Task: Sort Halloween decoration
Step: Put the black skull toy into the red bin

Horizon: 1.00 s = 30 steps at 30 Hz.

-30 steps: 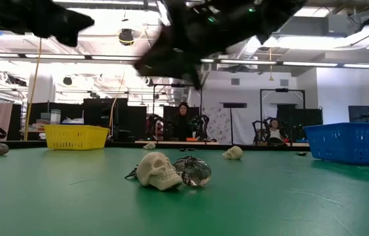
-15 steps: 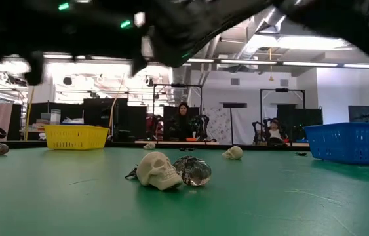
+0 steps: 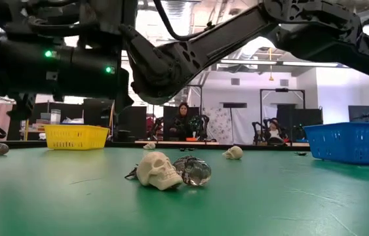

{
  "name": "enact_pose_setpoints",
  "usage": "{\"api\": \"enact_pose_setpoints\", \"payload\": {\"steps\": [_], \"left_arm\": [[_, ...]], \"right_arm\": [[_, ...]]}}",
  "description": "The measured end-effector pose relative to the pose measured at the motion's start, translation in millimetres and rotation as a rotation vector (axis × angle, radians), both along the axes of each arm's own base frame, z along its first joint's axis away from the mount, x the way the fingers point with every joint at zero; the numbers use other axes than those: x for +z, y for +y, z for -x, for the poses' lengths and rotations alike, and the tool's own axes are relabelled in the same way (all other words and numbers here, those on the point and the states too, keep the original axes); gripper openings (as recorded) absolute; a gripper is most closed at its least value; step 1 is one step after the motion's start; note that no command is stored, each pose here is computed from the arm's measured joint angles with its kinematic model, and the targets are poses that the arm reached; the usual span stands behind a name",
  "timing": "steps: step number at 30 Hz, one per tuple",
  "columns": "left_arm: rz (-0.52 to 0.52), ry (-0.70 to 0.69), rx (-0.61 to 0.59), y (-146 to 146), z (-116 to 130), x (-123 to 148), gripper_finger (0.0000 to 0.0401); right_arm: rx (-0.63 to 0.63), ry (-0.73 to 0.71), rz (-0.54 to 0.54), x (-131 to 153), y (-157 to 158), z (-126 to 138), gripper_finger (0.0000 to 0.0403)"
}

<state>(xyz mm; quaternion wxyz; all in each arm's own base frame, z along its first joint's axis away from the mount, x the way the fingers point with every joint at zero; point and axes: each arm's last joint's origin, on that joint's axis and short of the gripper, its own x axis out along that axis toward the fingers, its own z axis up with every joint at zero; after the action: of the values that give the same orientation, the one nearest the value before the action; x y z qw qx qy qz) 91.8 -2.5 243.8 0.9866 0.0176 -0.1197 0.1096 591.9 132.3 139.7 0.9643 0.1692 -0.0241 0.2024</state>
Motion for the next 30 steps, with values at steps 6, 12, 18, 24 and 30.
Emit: {"api": "enact_pose_setpoints", "payload": {"steps": [6,12,18,24,30], "left_arm": [[-0.014,0.011,0.004,0.0,-0.2,-0.7,0.0047],[0.015,0.023,-0.003,-0.1,-0.7,-2.5,0.0047],[0.069,0.010,-0.015,-0.1,-1.2,-2.3,0.0047],[0.118,0.004,-0.026,-0.2,-2.2,-2.7,0.0047],[0.152,-0.003,-0.034,-0.2,-2.2,-2.7,0.0047]], "right_arm": [[-0.032,0.020,0.096,-0.6,7.4,-0.2,0.0123],[-0.112,-0.004,0.234,-2.6,16.5,1.6,0.0123],[-0.117,-0.093,0.262,-20.6,25.7,-0.8,0.0123],[-0.124,-0.119,0.264,-36.9,22.5,-1.0,0.0124],[-0.127,-0.104,0.269,-38.6,19.1,-2.0,0.0130]]}}
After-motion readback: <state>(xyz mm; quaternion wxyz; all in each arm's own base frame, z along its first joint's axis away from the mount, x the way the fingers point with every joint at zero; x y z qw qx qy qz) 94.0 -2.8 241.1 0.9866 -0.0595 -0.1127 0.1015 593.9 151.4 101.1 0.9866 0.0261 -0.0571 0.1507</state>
